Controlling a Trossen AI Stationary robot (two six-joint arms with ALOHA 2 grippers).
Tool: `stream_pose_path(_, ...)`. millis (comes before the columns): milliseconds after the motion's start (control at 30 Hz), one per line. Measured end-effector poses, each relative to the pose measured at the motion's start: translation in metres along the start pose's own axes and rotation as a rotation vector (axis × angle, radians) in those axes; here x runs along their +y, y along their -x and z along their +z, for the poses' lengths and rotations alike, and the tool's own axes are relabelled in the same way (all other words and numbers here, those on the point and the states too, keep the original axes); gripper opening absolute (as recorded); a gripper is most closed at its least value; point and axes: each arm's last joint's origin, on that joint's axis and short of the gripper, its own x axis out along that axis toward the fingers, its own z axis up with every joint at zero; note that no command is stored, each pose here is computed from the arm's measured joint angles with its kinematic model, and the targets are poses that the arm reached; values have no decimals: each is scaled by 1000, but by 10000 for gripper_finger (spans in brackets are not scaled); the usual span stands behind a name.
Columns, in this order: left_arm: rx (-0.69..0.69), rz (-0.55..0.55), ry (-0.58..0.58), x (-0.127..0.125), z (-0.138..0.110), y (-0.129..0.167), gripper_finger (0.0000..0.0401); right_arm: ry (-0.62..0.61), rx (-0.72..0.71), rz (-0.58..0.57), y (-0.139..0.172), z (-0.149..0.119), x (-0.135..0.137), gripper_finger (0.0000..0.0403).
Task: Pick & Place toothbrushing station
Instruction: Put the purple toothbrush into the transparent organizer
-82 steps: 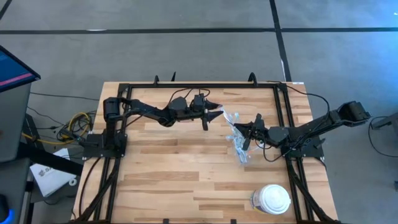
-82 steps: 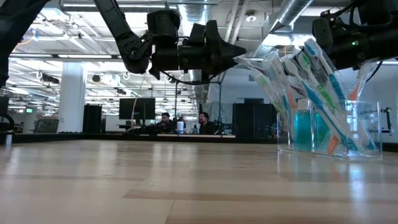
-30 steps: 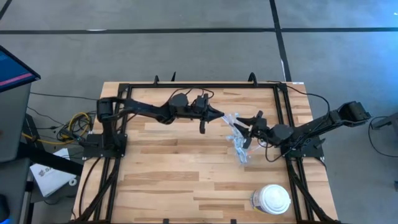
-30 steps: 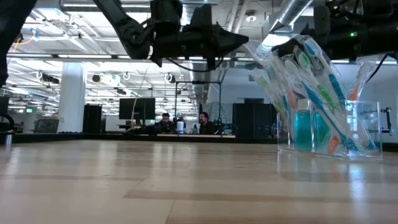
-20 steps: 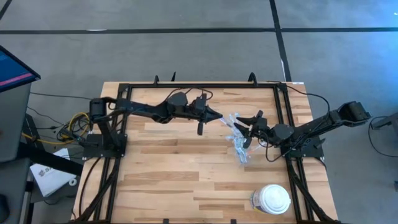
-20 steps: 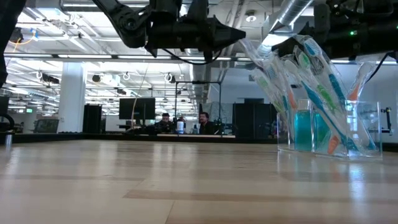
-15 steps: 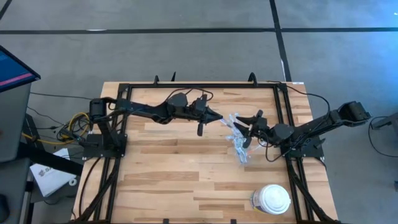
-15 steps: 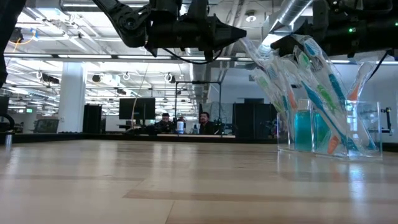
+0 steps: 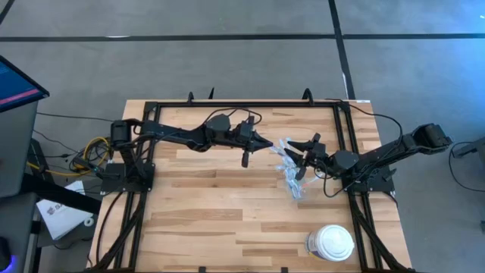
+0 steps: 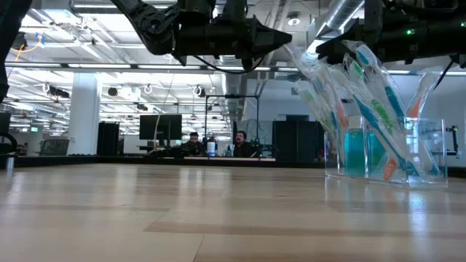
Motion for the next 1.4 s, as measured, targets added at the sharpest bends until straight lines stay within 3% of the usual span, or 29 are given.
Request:
stream_pose_path(733, 91, -27, 33, -3, -40, -28, 0, 16, 0, 0, 0, 0, 0, 136)
stream_pose_path(1400, 89, 9, -16, -6, -50, -35, 0, 16, 0, -1, 0, 0, 0, 133)
